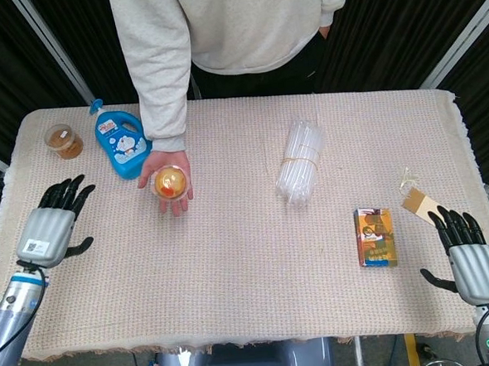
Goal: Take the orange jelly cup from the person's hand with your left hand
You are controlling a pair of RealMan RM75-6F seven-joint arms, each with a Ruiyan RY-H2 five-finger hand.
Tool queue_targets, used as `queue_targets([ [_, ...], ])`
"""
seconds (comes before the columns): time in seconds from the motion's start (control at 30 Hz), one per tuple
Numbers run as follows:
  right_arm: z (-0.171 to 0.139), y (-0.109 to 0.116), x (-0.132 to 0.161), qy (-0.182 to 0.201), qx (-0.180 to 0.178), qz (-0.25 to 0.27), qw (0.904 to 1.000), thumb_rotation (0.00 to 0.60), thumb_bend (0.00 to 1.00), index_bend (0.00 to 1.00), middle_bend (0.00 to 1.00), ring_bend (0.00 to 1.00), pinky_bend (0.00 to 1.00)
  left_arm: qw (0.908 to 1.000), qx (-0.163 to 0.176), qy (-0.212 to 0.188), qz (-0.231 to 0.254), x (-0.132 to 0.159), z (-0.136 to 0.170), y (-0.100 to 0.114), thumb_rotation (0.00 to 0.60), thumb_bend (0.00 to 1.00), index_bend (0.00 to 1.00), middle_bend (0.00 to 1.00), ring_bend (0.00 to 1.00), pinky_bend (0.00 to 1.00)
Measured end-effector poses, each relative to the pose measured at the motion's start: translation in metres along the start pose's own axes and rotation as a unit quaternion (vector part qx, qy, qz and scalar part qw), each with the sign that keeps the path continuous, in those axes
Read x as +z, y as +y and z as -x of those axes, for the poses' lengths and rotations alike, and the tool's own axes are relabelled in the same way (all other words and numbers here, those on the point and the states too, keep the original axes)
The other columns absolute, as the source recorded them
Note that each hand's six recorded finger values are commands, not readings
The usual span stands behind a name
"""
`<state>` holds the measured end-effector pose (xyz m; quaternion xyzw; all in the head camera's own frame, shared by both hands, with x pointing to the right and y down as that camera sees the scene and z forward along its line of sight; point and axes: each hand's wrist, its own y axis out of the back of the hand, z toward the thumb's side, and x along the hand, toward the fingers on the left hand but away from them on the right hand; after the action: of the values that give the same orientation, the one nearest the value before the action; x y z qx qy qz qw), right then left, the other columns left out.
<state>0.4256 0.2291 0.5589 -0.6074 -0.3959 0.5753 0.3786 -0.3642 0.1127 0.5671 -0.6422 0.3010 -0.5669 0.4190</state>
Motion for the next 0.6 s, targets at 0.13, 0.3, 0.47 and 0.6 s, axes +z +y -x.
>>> queue_targets([
  [0.13, -0.001, 0.0, -0.001, 0.001, 0.005, 0.001, 1.0, 0.6, 0.09, 0.05, 0.0, 0.0, 0.0, 0.9996, -0.017, 0.005, -0.021, 0.016, -0.028, 0.004, 0.6, 0.26, 0.12, 0.0, 0.0, 0.09],
  [0.3, -0.001, 0.0, -0.002, 0.0, 0.008, 0.007, 0.9999, 0.6, 0.09, 0.05, 0.0, 0.0, 0.0, 0.9978, -0.048, 0.011, -0.043, 0.044, -0.062, 0.003, 0.6, 0.27, 0.13, 0.0, 0.0, 0.09],
  [0.47, -0.001, 0.0, -0.002, 0.003, 0.011, 0.009, 0.9999, 0.6, 0.09, 0.05, 0.0, 0.0, 0.0, 0.9953, -0.065, -0.003, -0.072, 0.092, -0.09, 0.001, 0.6, 0.27, 0.13, 0.0, 0.0, 0.09],
  [0.6, -0.001, 0.0, -0.002, 0.004, 0.012, 0.011, 0.9998, 0.6, 0.09, 0.05, 0.0, 0.0, 0.0, 0.9954, -0.061, -0.007, -0.074, 0.12, -0.102, 0.0, 0.6, 0.27, 0.14, 0.0, 0.0, 0.09],
])
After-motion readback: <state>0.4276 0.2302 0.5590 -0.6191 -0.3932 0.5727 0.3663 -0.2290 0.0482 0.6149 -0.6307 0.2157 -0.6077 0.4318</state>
